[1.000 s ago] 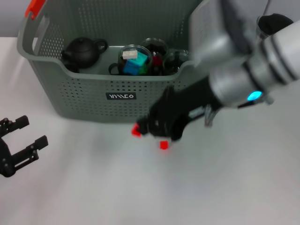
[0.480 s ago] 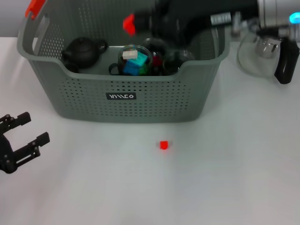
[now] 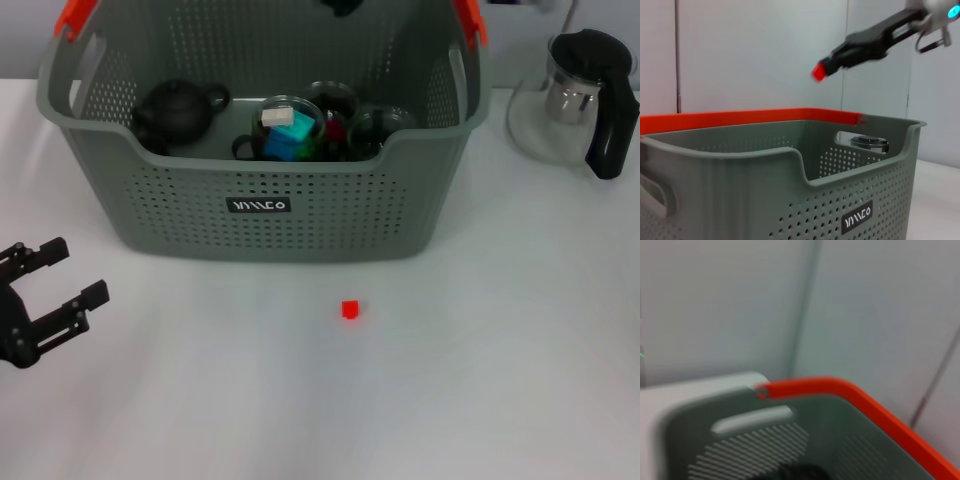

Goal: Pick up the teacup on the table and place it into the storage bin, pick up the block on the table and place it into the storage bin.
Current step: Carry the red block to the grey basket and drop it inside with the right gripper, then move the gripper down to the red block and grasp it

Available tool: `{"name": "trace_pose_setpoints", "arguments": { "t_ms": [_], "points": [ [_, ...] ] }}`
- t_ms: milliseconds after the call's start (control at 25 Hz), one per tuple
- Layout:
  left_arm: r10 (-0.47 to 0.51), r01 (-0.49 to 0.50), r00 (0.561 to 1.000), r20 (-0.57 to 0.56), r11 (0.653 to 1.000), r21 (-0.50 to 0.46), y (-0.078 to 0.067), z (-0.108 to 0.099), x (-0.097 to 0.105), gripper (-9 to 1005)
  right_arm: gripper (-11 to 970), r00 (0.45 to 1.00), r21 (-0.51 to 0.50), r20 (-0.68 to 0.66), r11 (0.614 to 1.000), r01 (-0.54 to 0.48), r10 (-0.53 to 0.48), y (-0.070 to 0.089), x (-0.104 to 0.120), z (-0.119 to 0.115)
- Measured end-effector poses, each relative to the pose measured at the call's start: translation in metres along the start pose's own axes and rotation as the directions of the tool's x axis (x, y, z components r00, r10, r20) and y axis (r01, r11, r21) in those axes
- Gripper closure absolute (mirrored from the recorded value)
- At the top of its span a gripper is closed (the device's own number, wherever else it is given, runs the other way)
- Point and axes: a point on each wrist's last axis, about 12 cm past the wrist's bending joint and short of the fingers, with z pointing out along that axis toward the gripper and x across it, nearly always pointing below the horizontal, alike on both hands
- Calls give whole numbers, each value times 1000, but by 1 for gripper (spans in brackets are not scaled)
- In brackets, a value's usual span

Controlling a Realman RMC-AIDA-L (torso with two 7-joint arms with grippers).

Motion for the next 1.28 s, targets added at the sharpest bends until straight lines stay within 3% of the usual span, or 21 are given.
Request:
{"name": "trace_pose_setpoints", "arguments": {
  "t_ms": [200, 360, 800, 960, 1080, 1280],
  "points": [
    [-6, 6, 1000, 2, 1000, -1, 0, 3, 1, 293, 805, 990, 43, -142, 999, -1, 7, 7, 10, 42],
    [-7, 7, 1000, 3, 1000, 3, 0, 5, 1, 293, 780, 977, 34, -212, 999, -6, 13, 11, 18, 60],
    [-10, 10, 1000, 2, 1000, 6, -1, 7, 2, 294, 712, 969, 28, -246, 999, -28, 34, 14, 22, 64],
    [-15, 15, 1000, 3, 1000, 3, -2, 6, 3, 293, 687, 989, 52, -111, 994, -94, 99, 7, 12, 47],
    [-15, 15, 1000, 6, 1000, 1, -2, 6, 3, 293, 434, 980, 18, 88, 984, -180, 177, 5, 10, 15],
    [-22, 22, 1000, 8, 1000, 3, -3, 8, 5, 294, 225, 920, -150, 314, 969, -195, 233, 17, 45, -33]
  ]
}}
